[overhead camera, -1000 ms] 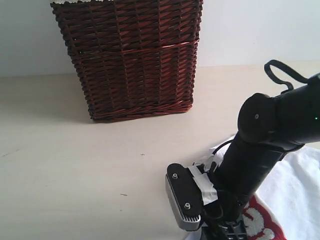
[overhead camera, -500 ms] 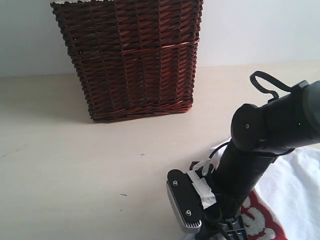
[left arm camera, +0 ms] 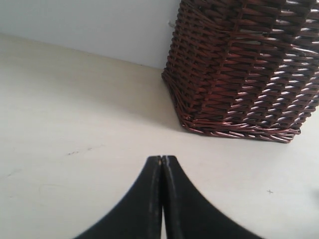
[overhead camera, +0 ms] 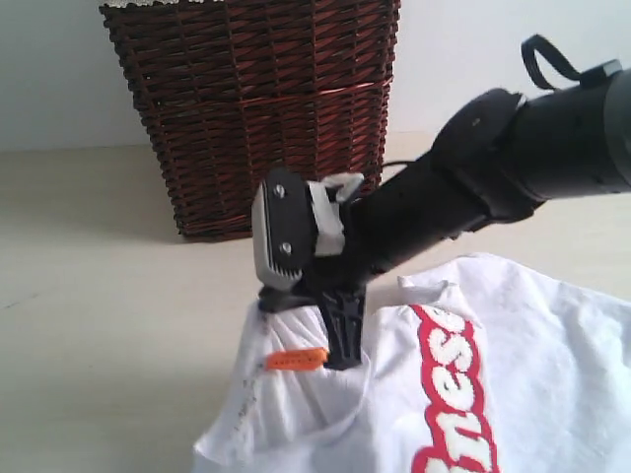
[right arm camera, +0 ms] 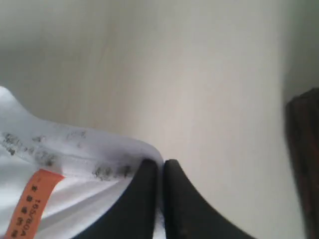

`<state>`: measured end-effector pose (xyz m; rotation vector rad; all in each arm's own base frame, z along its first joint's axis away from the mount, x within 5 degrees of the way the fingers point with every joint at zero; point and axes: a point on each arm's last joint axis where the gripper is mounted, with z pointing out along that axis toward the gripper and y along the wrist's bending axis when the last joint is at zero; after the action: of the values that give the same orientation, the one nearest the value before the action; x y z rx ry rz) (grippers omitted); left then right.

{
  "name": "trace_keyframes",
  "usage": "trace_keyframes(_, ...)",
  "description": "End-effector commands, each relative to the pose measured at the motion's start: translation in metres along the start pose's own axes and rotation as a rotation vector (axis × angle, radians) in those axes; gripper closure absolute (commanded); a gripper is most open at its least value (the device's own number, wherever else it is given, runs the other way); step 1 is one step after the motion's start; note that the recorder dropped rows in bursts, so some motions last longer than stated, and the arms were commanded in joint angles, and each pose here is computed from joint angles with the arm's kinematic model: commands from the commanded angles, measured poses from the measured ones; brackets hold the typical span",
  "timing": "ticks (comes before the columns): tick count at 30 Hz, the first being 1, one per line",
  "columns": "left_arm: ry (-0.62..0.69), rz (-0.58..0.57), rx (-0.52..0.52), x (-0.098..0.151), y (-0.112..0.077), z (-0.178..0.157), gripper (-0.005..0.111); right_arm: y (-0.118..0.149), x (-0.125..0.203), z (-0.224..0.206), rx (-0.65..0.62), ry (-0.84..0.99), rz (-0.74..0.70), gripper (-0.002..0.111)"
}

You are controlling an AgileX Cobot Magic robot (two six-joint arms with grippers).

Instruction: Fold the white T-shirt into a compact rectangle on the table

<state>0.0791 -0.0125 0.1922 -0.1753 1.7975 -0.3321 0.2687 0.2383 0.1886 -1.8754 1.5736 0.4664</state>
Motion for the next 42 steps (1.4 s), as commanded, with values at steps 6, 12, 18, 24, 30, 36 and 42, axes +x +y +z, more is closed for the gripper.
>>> trace_keyframes(6,-0.004,-0.004,0.006,0.0,0.0,-0.001,0.107,-0.034,-0.058,-0.012,0.109,-0.465,0.265,0.108)
trace_keyframes(12,-0.004,-0.004,0.006,0.0,0.0,-0.001,0.107,-0.035,-0.051,0.0,0.098,-0.437,0.28,0.083)
trace_keyframes(18,-0.004,-0.004,0.006,0.0,0.0,-0.001,0.107,-0.052,-0.068,-0.012,0.152,-0.522,0.31,0.078)
trace_keyframes(24,-0.004,-0.004,0.006,0.0,0.0,-0.001,0.107,-0.071,-0.059,-0.034,0.364,-0.417,0.41,0.078)
trace_keyframes(30,-0.004,-0.004,0.006,0.0,0.0,-0.001,0.107,-0.09,0.02,-0.069,0.523,-0.121,0.464,0.083)
trace_keyframes(36,-0.004,-0.004,0.006,0.0,0.0,-0.001,0.107,-0.063,0.136,-0.105,0.369,0.236,0.633,0.087)
trace_keyframes(42,-0.004,-0.004,0.006,0.0,0.0,-0.001,0.107,-0.036,0.212,-0.118,0.236,0.344,0.793,0.064)
